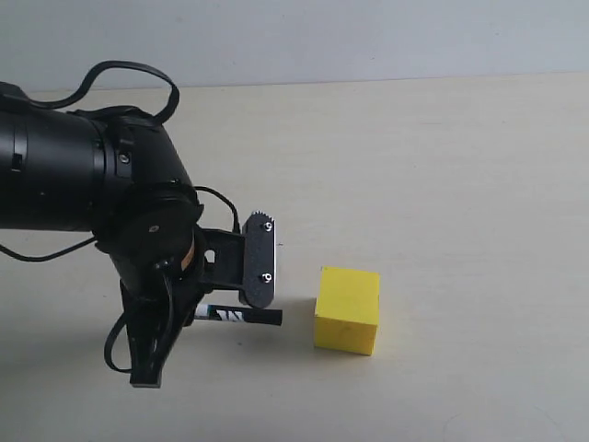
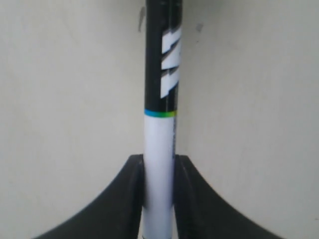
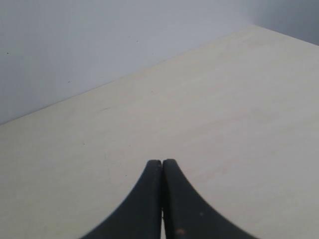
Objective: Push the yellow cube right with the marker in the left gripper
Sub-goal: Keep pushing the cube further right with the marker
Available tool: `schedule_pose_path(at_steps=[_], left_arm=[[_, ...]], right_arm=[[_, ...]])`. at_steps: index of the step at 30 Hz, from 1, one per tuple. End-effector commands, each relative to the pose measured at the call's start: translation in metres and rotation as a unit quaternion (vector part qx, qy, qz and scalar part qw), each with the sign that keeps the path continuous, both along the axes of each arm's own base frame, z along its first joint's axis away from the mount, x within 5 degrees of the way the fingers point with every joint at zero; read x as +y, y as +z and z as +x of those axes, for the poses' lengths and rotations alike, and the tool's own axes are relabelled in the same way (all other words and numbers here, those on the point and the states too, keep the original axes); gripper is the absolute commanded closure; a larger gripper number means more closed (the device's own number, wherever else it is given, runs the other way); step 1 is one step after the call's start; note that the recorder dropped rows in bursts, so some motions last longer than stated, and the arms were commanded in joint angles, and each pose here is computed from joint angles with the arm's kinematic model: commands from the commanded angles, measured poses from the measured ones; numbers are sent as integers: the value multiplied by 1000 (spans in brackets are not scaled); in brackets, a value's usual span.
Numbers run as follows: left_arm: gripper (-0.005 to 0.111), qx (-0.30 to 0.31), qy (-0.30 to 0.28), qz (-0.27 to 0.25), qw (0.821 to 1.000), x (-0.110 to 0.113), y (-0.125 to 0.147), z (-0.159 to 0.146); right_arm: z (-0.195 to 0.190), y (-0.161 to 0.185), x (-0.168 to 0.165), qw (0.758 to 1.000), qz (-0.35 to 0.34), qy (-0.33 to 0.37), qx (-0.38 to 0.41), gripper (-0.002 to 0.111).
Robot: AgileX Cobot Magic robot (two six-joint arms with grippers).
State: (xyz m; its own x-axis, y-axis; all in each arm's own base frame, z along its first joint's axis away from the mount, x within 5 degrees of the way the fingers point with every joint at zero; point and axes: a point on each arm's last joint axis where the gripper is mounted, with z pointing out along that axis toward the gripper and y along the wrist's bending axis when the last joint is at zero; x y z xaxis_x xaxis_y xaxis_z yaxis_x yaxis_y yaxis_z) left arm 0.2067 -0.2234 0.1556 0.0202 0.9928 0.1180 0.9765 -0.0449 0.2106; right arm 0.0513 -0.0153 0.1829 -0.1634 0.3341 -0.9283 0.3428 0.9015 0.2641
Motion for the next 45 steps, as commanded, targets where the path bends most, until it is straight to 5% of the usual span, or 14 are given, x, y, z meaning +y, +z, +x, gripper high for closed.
schedule_pose_path(at_steps=[1, 9, 15, 25, 34, 39, 42, 45], left_arm=[[107, -15, 7, -13, 1000, 3, 2, 10], [107, -20, -31, -103, 994, -33, -4, -9], [107, 18, -6, -22, 1000, -16, -6, -14], [107, 14, 3, -14, 1000, -10, -5, -8], [107, -16, 2, -73, 997, -15, -4, 5], [107, -30, -27, -138, 990, -45, -6, -2], [107, -15, -37, -101, 994, -54, -8, -7], [107, -9, -1, -50, 999, -41, -10, -1]], right_arm=[[0, -1, 0, 1000, -1, 2, -3, 108], [0, -1, 0, 1000, -1, 2, -3, 108], [0, -1, 0, 1000, -1, 2, -3, 108], [0, -1, 0, 1000, -1, 2, -1, 108], [0, -1, 0, 1000, -1, 2, -1, 108], [0, -1, 0, 1000, -1, 2, -1, 108], [0, -1, 0, 1000, -1, 2, -1, 108], [0, -1, 0, 1000, -1, 2, -1, 108]])
